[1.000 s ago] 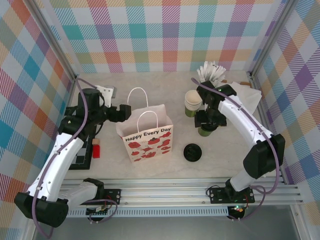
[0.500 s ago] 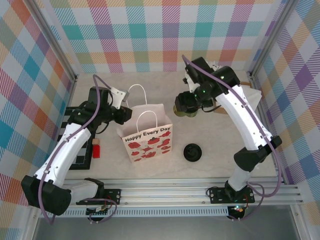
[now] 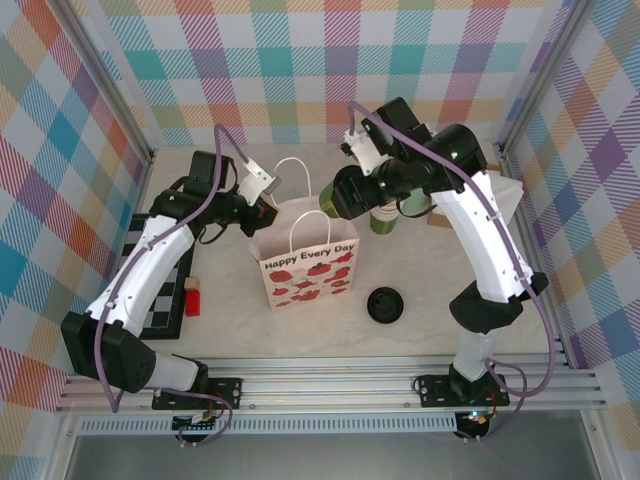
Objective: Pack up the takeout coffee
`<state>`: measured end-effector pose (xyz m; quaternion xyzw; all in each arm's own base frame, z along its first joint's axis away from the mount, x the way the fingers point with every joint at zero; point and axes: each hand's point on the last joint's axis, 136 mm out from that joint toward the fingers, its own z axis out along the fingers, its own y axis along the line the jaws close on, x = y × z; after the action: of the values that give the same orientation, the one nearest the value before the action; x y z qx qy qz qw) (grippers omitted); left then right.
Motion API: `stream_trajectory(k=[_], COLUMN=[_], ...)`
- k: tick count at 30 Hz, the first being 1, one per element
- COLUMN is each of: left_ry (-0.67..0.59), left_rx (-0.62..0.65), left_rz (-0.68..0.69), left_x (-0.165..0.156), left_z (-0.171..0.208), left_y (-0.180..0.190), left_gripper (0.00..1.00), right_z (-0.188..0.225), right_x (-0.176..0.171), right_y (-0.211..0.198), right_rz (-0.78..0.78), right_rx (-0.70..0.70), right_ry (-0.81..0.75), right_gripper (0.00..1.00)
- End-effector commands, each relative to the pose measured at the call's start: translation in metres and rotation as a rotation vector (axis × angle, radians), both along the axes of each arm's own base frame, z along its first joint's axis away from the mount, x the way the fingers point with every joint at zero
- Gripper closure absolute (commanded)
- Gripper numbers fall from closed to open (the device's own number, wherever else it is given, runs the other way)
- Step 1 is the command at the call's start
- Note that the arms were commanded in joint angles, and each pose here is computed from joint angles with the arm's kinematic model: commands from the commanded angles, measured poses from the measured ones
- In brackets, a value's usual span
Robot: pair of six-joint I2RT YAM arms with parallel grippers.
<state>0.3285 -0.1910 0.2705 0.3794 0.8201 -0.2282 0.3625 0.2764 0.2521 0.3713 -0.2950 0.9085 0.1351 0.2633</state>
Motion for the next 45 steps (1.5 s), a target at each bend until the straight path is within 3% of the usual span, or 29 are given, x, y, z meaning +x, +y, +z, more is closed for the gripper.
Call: stream_trajectory(k=[1,10,19,23,24,28,31,35,38,42,45], left_ry=[-0.081,-0.022,0.143,0.161,0.153,0.139,0.166,0.284,0.385,0.402,0.476], left_rx=[-0.017,-0.096,-0.177,-0.143,-0.139,-0.171,-0.119,-0.089,-0.065,-0.05,-0.12], left_rz=[-0.092,-0.219,-0.391,-0.395,-0.376,-0.272,-0.126,0.237,0.503,0.63,0.586], left_x=[-0.005,0.0,-0.007,-0.003,0.001,0.013,0.016,0.022,0.005,-0.036,-0.064], left_z=[0.022,0.034,0.036,0.04,0.043,0.061,0.059,0.048,0.043,0.049,0.049], left_y=[-0.011,-0.029,-0.064,-0.061,-0.058,-0.037,-0.018,0.013,0.042,0.064,0.055], left_gripper=[0.95,0.93,0.89,0.79,0.73,0.24,0.11,0.04,0.02,0.0,0.01], right_z=[-0.02,-0.044,-0.074,-0.083,-0.086,-0.099,-0.099,-0.104,-0.108,-0.107,-0.109], right_x=[-0.004,-0.029,-0.044,-0.044,-0.044,-0.04,-0.033,-0.032,-0.028,-0.023,-0.022], right_y=[0.007,0.055,0.076,0.07,0.067,0.058,0.053,0.051,0.052,0.059,0.062], right_rz=[0.068,0.29,0.335,0.301,0.286,0.236,0.232,0.256,0.257,0.253,0.262], right_rx=[-0.074,-0.086,-0.136,-0.173,-0.184,-0.193,-0.203,-0.222,-0.231,-0.195,-0.19], right_ry=[0.032,0.088,0.173,0.201,0.21,0.264,0.251,0.25,0.245,0.238,0.24], right_gripper=[0.52,0.52,0.53,0.54,0.54,0.54,0.54,0.54,0.54,0.54,0.54])
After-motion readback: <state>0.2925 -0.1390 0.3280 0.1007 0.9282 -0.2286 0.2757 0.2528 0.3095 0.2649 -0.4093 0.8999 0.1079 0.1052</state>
